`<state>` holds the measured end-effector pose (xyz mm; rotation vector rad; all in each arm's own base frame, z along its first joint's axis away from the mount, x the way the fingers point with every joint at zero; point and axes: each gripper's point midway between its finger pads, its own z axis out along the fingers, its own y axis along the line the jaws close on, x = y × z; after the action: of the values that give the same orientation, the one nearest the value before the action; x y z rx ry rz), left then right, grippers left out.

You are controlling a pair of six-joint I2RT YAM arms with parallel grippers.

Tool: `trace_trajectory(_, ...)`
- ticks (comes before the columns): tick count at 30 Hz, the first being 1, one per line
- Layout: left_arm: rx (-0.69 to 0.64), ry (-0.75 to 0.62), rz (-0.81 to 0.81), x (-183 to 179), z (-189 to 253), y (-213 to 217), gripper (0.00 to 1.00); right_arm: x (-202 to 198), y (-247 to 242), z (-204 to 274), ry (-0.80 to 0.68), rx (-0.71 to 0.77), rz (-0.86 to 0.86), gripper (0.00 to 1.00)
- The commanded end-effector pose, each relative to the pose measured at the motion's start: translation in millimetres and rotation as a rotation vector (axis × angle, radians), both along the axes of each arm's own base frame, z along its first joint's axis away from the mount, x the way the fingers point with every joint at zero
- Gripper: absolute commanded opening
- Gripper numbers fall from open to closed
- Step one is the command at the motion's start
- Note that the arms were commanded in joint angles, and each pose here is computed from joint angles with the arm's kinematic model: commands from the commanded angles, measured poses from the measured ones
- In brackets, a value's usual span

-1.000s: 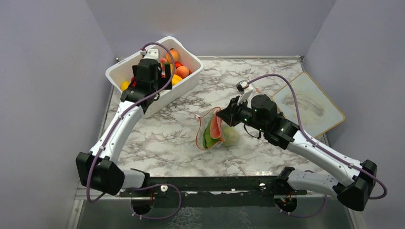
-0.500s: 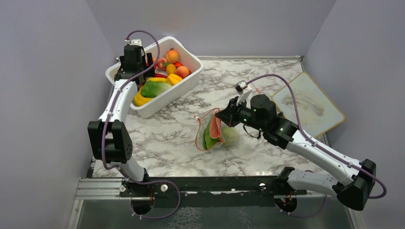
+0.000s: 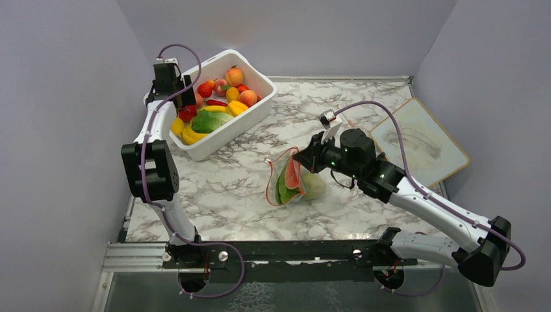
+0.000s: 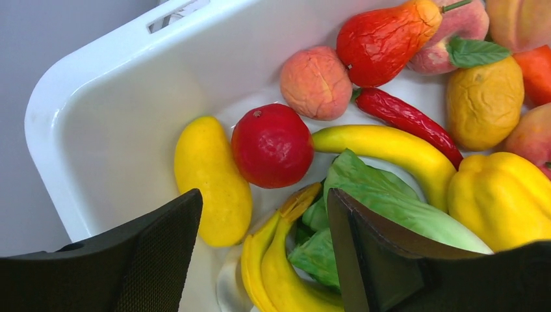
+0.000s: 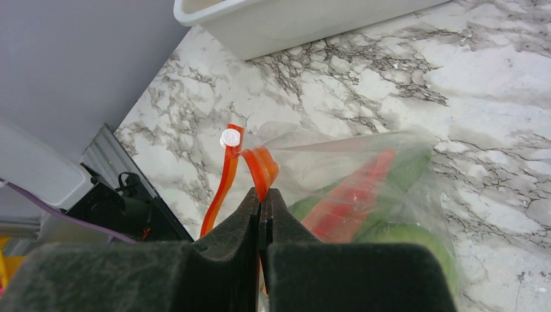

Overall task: Place the food in the zip-top bag and seal the zipper
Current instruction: Pick up the fake fruit from the bin.

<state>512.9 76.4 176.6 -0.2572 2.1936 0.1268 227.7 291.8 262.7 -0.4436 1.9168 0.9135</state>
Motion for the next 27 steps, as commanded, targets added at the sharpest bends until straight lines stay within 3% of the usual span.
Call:
trace_trajectory(1, 0.008, -0.036, -0.043, 18, 7, 5, 0.72, 3, 4, 12, -0.034, 0.017, 0.007, 0.01)
trace_trajectory(12, -0.014, 0.02, -0.05, 48, -38, 18, 0.72, 3, -1, 17, -0.046, 0.012, -0.009, 0.01)
trace_trajectory(27, -0.031, 0.113, -0.052, 51, -90, 18, 0.77, 5, 0, 18, -0.045, 0.014, -0.014, 0.01)
